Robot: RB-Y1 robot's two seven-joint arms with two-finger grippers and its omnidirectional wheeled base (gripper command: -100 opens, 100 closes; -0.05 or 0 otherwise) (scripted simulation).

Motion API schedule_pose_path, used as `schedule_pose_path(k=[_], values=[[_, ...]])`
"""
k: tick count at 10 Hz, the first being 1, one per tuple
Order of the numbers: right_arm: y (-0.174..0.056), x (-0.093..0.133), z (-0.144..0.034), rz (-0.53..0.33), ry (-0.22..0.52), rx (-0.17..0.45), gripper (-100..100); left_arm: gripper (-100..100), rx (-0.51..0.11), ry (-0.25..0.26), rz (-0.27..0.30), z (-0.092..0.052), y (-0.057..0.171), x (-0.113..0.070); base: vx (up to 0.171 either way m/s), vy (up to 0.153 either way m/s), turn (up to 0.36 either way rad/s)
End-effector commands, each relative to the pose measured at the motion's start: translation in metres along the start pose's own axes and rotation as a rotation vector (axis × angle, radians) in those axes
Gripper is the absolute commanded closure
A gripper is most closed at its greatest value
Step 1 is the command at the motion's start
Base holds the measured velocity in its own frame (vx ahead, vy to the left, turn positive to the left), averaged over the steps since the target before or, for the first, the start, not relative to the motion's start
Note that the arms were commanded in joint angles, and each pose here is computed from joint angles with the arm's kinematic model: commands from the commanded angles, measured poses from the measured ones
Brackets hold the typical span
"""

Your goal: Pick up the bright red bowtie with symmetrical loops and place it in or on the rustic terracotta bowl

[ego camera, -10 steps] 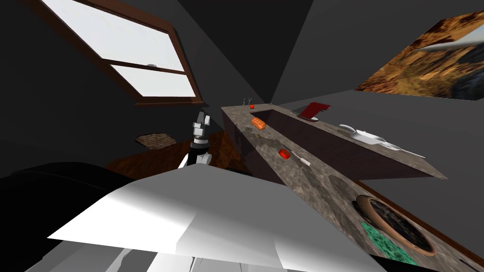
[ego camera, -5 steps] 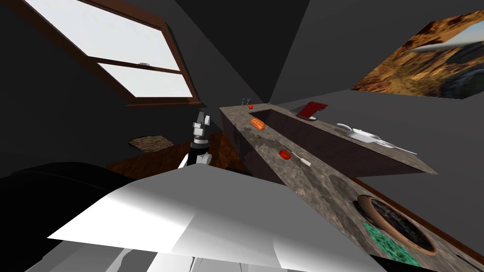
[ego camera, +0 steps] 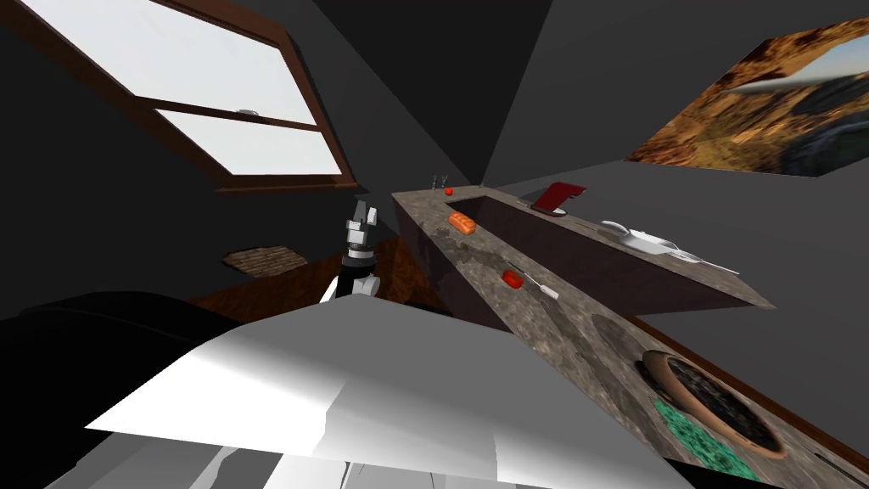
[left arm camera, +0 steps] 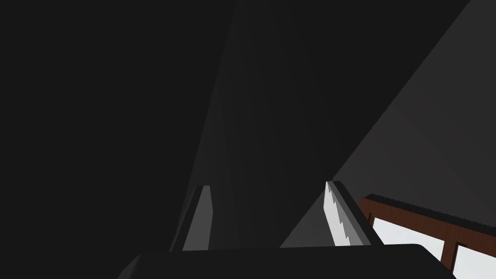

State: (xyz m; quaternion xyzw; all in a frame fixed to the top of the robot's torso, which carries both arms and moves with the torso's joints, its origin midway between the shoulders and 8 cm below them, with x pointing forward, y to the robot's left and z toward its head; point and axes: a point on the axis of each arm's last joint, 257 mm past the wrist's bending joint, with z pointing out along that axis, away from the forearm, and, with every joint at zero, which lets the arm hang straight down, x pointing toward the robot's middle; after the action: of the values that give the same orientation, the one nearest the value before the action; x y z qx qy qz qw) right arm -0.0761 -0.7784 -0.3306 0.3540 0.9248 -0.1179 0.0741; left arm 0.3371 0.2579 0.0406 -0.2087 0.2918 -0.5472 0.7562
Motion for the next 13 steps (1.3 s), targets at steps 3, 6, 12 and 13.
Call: schedule_pose_path(k=[3, 6, 12, 13], values=[[-0.007, -0.028, -0.02, 0.025, -0.037, 0.013, 100, 0, 0.0, 0.0, 0.0, 0.0, 0.0, 0.0, -0.032, -0.006, 0.131], [-0.011, -0.056, -0.042, 0.055, -0.074, 0.024, 100, 0, 0.0, 0.0, 0.0, 0.0, 0.0, 0.0, -0.042, -0.009, 0.164], [-0.015, -0.11, -0.091, 0.124, -0.137, 0.043, 100, 0, 0.0, 0.0, 0.0, 0.0, 0.0, 0.0, -0.056, -0.028, 0.195], [-0.016, -0.118, -0.099, 0.134, -0.145, 0.046, 100, 0, 0.0, 0.0, 0.0, 0.0, 0.0, 0.0, -0.051, -0.033, 0.18]])
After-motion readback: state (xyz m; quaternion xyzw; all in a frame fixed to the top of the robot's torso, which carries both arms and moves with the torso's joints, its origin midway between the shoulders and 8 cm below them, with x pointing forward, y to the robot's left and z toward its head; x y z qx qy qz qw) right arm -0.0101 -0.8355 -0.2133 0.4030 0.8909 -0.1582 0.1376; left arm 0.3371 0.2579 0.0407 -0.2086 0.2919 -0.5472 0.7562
